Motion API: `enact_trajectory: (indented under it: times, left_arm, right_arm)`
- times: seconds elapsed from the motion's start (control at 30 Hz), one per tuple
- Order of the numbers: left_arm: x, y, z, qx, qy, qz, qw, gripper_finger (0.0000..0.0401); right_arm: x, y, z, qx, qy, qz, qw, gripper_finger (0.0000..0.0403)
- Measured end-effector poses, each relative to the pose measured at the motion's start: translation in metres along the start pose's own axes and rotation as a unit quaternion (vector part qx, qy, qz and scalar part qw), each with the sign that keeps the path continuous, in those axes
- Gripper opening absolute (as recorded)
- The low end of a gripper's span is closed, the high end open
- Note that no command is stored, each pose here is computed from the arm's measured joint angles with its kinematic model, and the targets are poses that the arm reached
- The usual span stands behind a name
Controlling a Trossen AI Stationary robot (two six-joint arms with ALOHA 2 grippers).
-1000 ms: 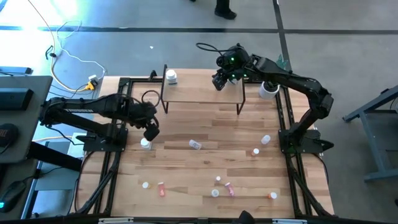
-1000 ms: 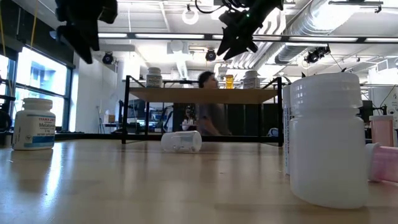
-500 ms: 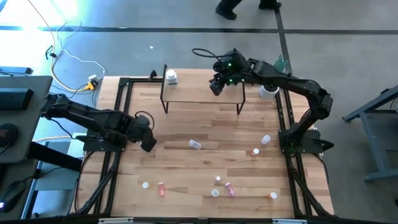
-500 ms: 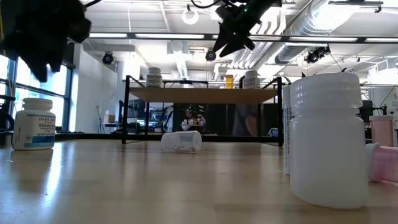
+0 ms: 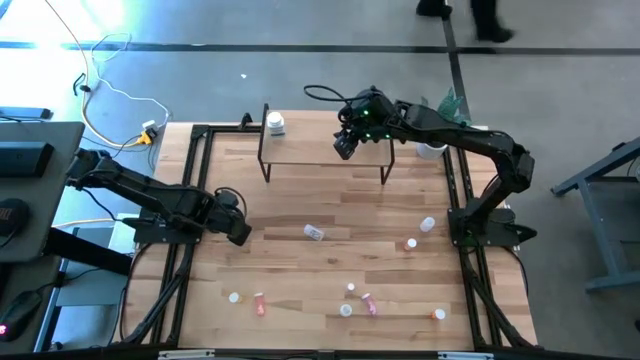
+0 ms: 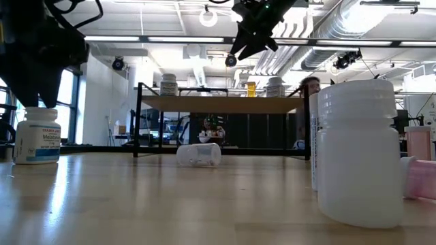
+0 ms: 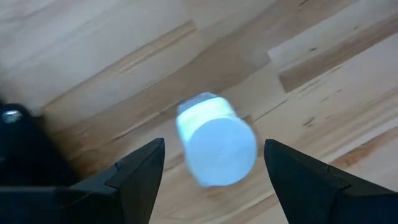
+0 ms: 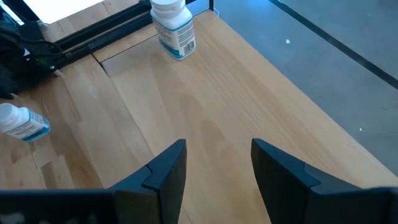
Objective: Pick and place medicine bottles onto shelf by color
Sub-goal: Put the white and blue pill bottle on the shelf
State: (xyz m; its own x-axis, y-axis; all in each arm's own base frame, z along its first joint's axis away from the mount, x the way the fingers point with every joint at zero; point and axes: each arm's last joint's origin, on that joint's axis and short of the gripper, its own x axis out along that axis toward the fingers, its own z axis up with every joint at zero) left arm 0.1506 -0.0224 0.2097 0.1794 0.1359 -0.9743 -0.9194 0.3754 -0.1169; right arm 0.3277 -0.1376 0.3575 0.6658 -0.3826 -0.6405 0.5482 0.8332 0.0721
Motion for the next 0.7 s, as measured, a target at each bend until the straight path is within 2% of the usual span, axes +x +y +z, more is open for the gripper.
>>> enact_trajectory:
  times: [0.1,0.33,0.7]
  left_arm:
    - [0.004,-0.001,0.0,-0.001,-0.001,-0.007,1.0,0.0266]
    - [0.008,-0.003,0.001,0.002,-0.016,0.014,1.0,0.0263]
    - [0.012,-0.005,-0.001,0.017,0.006,0.023,1.0,0.0175]
  right_arm:
    - [0.0,0.0,0.0,0.002,0.0,-0.001,1.0,0.0172]
    - [0.0,0.0,0.0,0.002,0.0,-0.001,1.0,0.0172]
    - [0.0,-0.001,0.0,0.002,0.0,-0.002,1.0,0.0172]
